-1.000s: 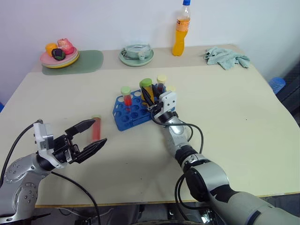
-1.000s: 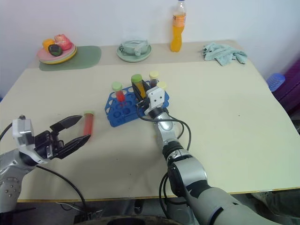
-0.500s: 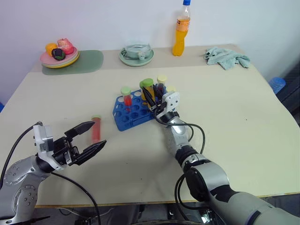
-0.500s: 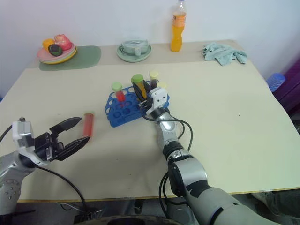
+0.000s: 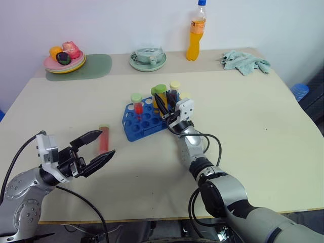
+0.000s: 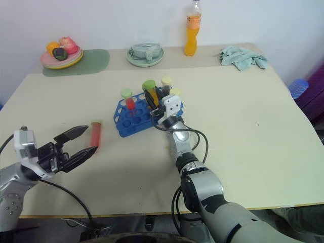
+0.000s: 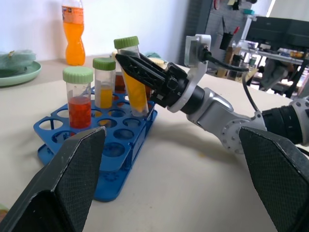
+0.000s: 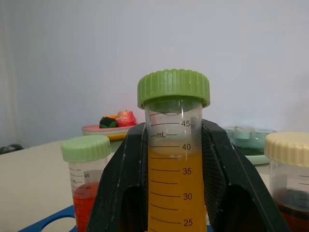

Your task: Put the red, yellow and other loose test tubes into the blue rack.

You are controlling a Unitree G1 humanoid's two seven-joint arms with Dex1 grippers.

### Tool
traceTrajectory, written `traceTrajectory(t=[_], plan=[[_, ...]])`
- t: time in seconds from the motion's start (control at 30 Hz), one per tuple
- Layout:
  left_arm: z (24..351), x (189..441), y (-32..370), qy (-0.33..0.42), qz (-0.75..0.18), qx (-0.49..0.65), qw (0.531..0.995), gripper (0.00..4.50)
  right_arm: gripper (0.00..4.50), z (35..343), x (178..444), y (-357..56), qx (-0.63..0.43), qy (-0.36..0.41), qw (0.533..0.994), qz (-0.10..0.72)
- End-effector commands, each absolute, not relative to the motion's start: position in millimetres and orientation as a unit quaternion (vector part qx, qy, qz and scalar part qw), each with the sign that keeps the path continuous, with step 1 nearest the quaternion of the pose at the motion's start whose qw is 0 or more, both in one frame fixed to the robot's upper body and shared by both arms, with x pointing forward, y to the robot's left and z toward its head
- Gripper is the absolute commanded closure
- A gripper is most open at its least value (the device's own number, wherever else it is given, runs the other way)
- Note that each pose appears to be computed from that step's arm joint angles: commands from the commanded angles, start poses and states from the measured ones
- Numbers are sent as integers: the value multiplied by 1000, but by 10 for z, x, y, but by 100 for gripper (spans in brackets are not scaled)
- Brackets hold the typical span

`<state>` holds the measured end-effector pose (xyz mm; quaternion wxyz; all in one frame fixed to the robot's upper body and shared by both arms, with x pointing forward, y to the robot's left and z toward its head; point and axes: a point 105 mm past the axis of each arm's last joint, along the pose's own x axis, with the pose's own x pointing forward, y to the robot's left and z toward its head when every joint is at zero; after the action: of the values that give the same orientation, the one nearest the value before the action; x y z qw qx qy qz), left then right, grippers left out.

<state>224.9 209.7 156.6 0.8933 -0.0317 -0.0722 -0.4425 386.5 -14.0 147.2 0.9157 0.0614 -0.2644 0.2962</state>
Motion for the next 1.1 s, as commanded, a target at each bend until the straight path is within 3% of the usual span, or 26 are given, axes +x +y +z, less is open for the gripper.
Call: traceTrajectory(t=[0.03,0.73,0.97,1.1], plan=[[1676,2227,2016,-87,-452,-18,887,0,370,1322,3772,63,117,-238,923,278],[1721,2206,2001,-82,-451,-21,889,0,370,1310,3692,180,181,-236,909,292],[1719,2210,2000,-82,-450,-21,889,0,370,1311,3702,153,113,-244,919,289],[1689,2224,1992,-81,-449,-23,889,0,370,1508,3565,207,46,-314,887,336]])
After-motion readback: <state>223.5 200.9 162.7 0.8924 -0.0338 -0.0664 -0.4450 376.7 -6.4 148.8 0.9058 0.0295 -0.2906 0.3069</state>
